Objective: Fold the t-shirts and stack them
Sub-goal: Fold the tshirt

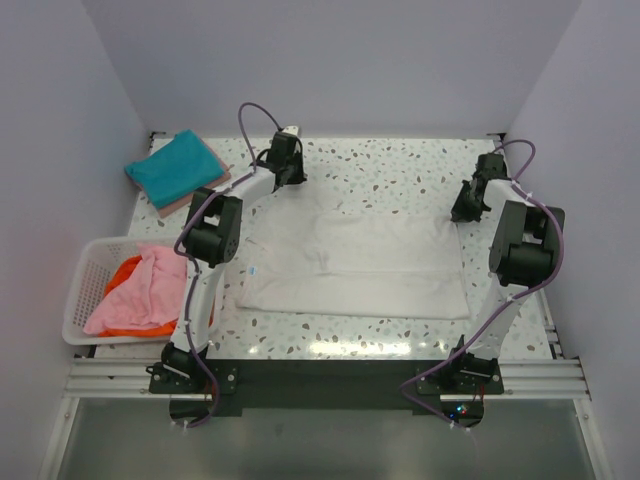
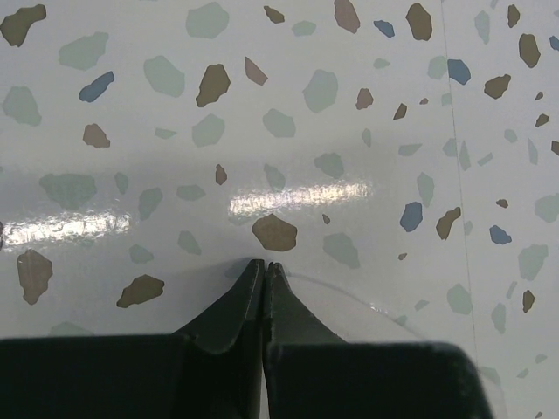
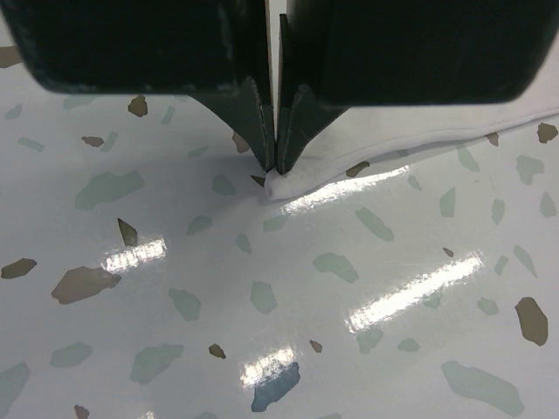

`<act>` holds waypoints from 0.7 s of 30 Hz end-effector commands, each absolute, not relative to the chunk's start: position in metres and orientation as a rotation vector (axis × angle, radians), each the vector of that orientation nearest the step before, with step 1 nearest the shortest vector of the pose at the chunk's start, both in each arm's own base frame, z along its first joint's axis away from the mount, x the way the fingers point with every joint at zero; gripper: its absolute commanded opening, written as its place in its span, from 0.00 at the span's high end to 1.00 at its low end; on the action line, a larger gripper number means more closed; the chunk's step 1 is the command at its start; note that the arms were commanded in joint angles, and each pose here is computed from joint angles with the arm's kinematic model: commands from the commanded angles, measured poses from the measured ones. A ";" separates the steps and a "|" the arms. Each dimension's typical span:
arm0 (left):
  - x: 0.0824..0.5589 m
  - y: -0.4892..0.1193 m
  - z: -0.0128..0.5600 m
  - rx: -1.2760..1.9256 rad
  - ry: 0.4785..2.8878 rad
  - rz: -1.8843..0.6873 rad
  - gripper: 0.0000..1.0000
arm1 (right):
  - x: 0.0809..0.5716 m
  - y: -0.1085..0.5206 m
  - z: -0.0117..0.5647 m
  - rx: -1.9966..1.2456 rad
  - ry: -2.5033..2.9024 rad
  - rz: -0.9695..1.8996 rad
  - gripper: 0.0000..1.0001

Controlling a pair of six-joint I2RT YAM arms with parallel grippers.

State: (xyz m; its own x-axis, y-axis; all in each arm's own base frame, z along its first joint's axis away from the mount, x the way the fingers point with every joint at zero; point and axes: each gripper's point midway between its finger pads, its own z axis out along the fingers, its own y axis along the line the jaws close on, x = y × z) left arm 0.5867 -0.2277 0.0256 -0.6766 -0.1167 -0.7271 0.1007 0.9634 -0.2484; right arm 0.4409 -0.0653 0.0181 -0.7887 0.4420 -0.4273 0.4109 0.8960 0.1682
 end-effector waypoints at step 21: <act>0.661 -0.228 0.127 0.010 1.958 -0.510 1.00 | 0.483 -0.072 0.038 0.655 2.585 0.082 1.00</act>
State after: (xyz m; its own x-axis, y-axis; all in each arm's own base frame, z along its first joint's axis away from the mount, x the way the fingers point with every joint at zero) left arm 0.6305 -0.2327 0.0753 -0.5627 -0.1370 -0.8153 0.1825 0.9413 -0.2841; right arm 0.4698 -0.0700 0.0247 -0.7962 0.4529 -0.4012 0.4237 0.8907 0.1646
